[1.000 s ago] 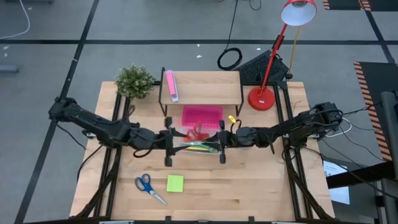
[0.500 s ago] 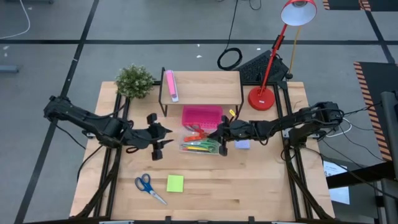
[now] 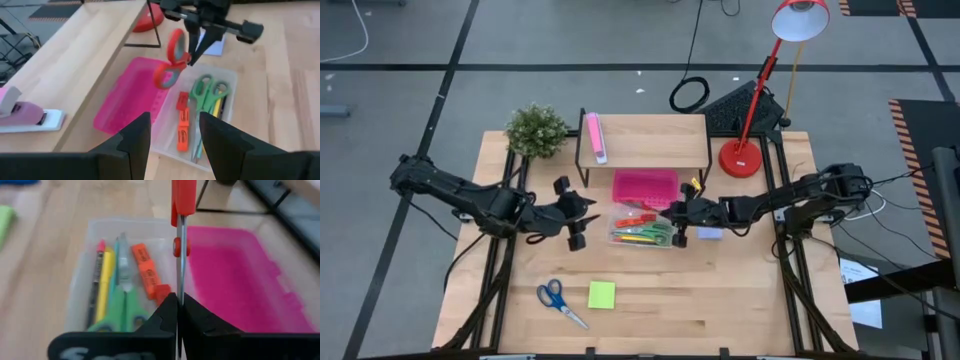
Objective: Pack school essentials
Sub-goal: Put the red scissors into the supply box
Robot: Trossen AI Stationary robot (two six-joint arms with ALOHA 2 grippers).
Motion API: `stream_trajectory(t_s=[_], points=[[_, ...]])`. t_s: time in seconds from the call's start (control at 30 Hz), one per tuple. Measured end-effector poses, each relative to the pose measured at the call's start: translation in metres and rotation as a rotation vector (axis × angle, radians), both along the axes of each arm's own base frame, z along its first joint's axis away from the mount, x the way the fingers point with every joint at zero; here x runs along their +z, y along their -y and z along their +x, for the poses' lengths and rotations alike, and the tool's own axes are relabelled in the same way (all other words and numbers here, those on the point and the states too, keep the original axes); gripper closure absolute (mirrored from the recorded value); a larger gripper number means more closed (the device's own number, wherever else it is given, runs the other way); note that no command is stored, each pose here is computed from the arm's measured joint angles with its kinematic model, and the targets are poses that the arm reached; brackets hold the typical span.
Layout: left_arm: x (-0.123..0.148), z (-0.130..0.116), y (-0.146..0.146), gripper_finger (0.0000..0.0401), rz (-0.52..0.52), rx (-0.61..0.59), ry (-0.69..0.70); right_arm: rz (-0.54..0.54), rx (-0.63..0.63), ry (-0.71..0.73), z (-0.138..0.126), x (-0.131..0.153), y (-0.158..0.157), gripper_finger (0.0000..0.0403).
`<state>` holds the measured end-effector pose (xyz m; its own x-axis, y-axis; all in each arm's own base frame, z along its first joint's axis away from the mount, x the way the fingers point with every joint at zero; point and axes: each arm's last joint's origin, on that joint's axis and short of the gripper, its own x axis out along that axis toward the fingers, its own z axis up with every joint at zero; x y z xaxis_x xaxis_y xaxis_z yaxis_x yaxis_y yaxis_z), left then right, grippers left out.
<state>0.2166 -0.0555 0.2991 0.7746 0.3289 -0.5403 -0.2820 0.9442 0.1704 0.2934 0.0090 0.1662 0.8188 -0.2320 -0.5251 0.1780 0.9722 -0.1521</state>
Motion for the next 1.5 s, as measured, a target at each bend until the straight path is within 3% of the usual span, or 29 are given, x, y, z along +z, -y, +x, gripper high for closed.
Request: stream_trajectory(t_s=[0.17,0.33,0.57,0.67,0.83,1.13,1.27,1.5], points=[[0.000,0.009,0.001,0.0229,0.002,0.017,0.049,-0.082,-0.044,0.000,0.001,0.001,-0.006,0.0403],[-0.009,0.031,0.005,0.0222,0.100,-0.012,0.043,-0.104,-0.027,-0.038,0.013,-0.005,-0.013,0.0403],[-0.031,0.060,0.001,0.0160,0.210,-0.023,-0.012,-0.124,0.000,-0.088,0.022,-0.013,-0.015,0.0403],[-0.038,0.066,-0.004,0.0152,0.215,-0.053,-0.045,-0.125,0.004,-0.087,0.022,-0.013,-0.016,0.0403],[-0.047,0.076,-0.012,0.0202,0.198,-0.091,-0.067,-0.128,0.001,-0.079,0.023,-0.012,-0.015,0.0403],[-0.059,0.087,-0.012,0.0378,0.240,-0.227,-0.123,-0.131,0.033,-0.091,0.023,-0.013,-0.016,0.0383],[-0.066,0.088,-0.012,0.0371,0.273,-0.243,-0.170,-0.104,0.038,-0.066,0.021,-0.006,-0.019,0.0330],[-0.081,0.090,-0.012,0.0379,0.327,-0.297,-0.210,0.061,0.055,-0.061,0.001,0.023,-0.022,0.0224]])
